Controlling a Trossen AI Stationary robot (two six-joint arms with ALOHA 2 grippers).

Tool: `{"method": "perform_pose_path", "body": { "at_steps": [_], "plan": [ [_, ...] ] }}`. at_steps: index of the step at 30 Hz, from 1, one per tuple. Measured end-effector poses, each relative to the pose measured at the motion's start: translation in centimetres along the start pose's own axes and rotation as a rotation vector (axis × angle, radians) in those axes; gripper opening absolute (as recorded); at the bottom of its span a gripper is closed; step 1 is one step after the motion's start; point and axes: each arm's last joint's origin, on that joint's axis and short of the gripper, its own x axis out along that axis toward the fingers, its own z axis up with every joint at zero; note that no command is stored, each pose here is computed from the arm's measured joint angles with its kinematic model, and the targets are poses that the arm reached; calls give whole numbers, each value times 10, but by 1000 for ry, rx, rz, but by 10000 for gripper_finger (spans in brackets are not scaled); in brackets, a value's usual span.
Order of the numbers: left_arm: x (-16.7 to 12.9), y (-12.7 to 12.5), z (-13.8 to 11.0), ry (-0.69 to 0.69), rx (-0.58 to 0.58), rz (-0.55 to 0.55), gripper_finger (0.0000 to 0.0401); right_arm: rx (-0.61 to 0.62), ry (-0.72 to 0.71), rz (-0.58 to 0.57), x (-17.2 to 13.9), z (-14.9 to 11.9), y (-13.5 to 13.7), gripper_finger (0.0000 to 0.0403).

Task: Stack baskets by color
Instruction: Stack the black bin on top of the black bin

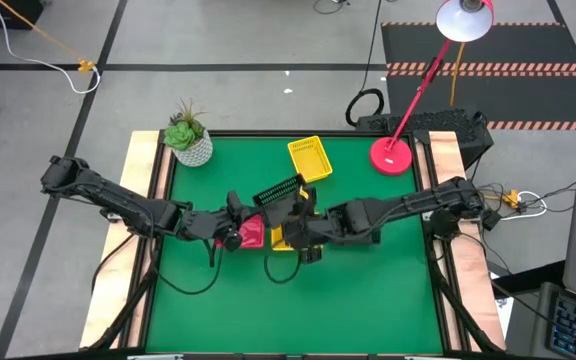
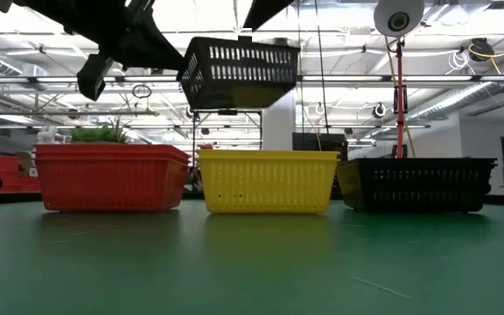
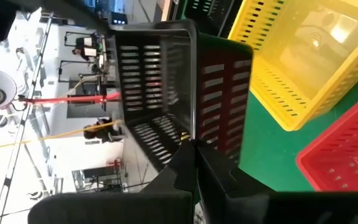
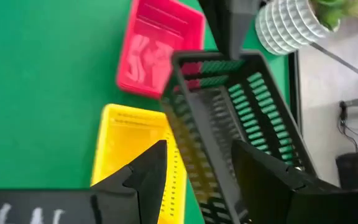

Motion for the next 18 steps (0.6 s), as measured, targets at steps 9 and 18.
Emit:
{"method": "perform_pose_path", "body": {
  "at_steps": [9,18],
  "plan": [
    [0,-1,0,0,-7,-9,4,-40,15,33,7,-3,-15,174],
    [0,-1,0,0,-10,-10,6,-50,20,81,10,-5,-19,127]
  ]
}}
